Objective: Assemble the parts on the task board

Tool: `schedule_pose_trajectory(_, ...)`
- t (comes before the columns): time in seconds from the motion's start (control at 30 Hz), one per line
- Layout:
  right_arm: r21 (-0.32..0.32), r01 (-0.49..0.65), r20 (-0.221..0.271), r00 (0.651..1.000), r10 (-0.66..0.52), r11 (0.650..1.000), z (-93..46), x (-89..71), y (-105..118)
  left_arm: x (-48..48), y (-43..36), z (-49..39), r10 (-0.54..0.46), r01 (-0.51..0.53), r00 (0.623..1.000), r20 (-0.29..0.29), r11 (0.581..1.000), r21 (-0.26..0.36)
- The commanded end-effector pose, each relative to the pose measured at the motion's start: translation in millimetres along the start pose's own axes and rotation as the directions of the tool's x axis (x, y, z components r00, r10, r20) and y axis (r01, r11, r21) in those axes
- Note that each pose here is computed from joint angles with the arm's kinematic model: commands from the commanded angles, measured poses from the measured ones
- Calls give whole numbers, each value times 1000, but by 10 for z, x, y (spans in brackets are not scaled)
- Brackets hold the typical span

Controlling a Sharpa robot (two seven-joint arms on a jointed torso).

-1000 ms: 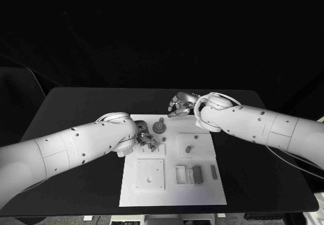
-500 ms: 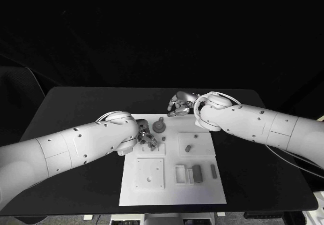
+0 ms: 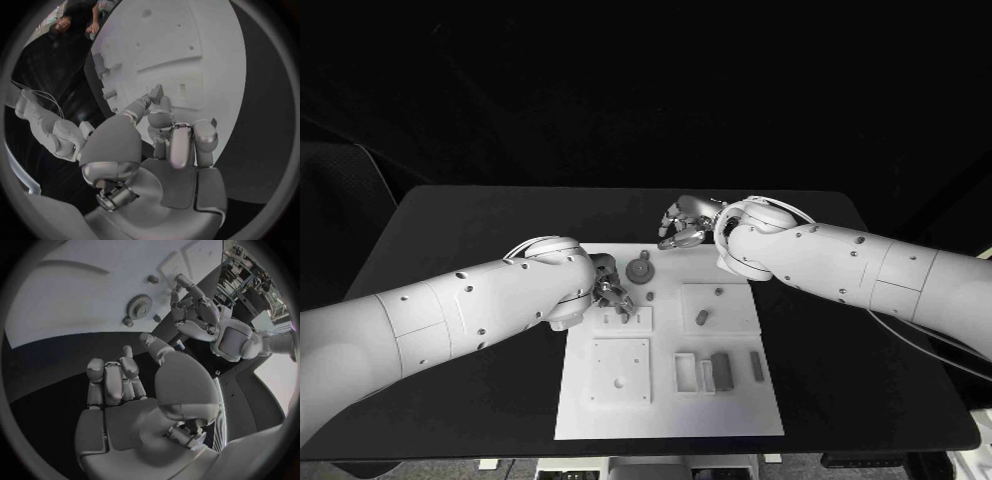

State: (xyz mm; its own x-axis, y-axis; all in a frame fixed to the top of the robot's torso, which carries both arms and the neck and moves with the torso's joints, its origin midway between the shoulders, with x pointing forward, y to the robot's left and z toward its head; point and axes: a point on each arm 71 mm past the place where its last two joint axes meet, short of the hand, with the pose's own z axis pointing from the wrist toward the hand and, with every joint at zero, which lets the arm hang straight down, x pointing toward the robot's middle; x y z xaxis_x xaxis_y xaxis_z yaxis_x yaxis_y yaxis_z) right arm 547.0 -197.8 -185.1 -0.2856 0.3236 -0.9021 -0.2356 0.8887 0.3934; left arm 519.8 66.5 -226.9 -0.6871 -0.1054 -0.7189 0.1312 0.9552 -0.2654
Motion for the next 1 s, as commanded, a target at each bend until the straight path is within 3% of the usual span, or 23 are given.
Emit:
schedule_pose_trajectory(0.03, -6, 9, -11, 1000, -10, 1000, 2, 9, 9, 54, -14, 3, 10, -10, 999, -38, 1000, 6)
schedule_pose_trajectory(0.47, -3, 8, -10, 1000, -8, 1000, 4, 6, -1, 71, -9, 7, -102, 103, 992, -80, 995, 7)
schedule_pose_trajectory(0.73, -2, 7, -9, 1000, -7, 1000, 3, 4, -6, 68, -7, 10, -193, 194, 977, -85, 981, 2)
schedule_pose_trajectory(1.0, 1, 7, -8, 1000, -7, 1000, 5, 0, -19, 69, -12, 1, -220, 221, 973, -74, 975, 4)
